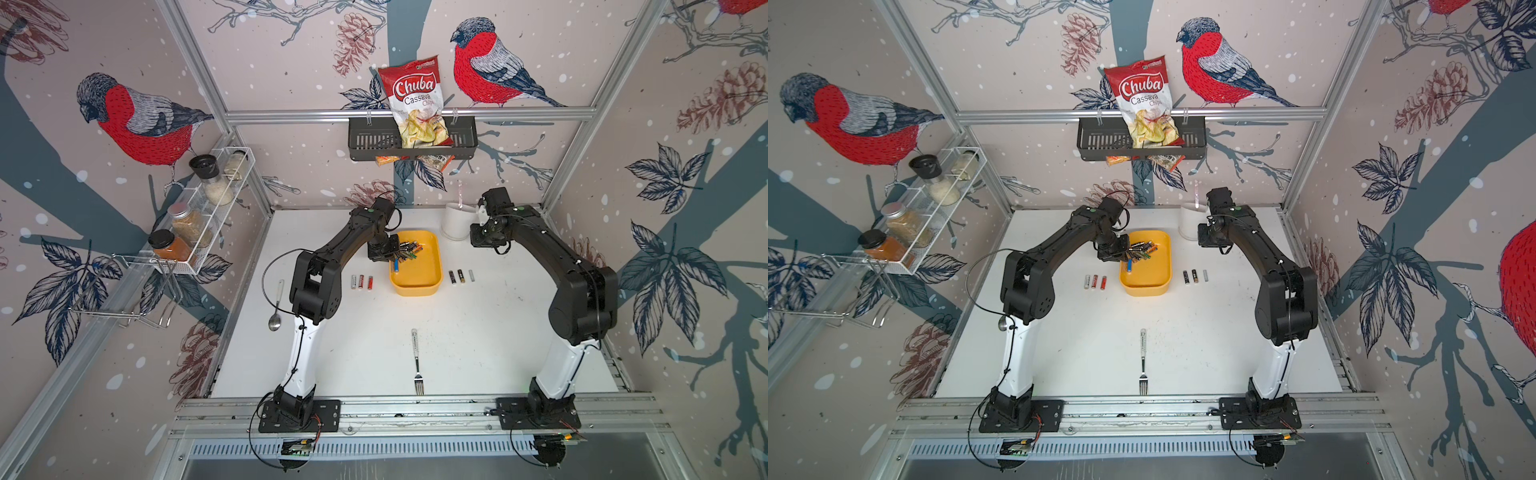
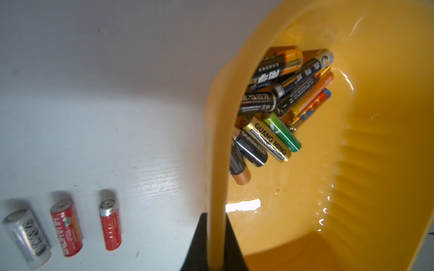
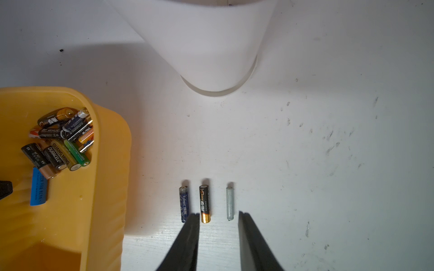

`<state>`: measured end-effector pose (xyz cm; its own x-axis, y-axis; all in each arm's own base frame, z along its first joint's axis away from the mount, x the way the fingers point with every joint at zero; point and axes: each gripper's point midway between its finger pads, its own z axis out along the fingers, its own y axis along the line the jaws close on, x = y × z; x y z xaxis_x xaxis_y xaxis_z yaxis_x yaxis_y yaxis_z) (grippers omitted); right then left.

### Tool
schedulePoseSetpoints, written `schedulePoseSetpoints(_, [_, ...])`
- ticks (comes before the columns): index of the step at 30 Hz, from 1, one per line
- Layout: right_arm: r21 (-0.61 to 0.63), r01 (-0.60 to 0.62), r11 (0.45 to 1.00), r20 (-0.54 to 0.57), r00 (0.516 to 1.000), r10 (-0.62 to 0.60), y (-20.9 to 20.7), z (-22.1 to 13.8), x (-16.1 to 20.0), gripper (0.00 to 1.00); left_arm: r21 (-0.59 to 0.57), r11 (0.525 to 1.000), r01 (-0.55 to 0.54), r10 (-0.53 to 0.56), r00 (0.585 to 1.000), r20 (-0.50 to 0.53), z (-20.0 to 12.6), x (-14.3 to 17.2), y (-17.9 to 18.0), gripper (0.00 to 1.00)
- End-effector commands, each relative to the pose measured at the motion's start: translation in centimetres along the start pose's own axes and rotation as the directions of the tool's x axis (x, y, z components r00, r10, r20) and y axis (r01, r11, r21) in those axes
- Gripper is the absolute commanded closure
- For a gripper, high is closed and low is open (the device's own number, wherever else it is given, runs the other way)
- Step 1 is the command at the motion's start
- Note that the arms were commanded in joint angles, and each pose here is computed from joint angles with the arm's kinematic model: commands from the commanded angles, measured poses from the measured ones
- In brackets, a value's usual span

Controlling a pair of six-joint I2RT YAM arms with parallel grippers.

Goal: Take the batteries out of the storage box
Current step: Adjust the storage box at the center of the board.

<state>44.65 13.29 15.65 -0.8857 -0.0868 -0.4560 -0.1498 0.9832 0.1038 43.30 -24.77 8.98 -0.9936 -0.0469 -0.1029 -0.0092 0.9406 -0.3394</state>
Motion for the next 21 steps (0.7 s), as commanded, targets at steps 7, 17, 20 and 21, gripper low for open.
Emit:
schedulePoseSetpoints(7, [0.013,0.018,1.0,-0.03,0.999,-0.018,0.2,0.3,0.8,0.65,-0.048,0.997,-0.056,0.057,0.998,0.033,0.5,0.0,0.5,1.0])
schedulePoseSetpoints(17, [0.016,0.027,1.0,-0.039,0.999,-0.026,0.3,0.5,0.9,0.65,0.005,1.0,-0.021,0.021,0.999,0.036,1.5,1.0,0.5,0.91])
schedulePoseSetpoints(20, [0.015,0.029,0.999,-0.039,0.999,-0.029,0.5,0.5,0.9,0.65,0.009,1.0,-0.02,0.019,0.999,0.041,1.4,1.1,0.4,0.83])
schedulePoseSetpoints(21, [0.012,0.03,0.999,-0.042,0.999,-0.03,0.7,0.6,1.0,0.65,0.009,1.0,-0.02,0.02,0.999,0.042,1.4,1.2,0.4,0.81])
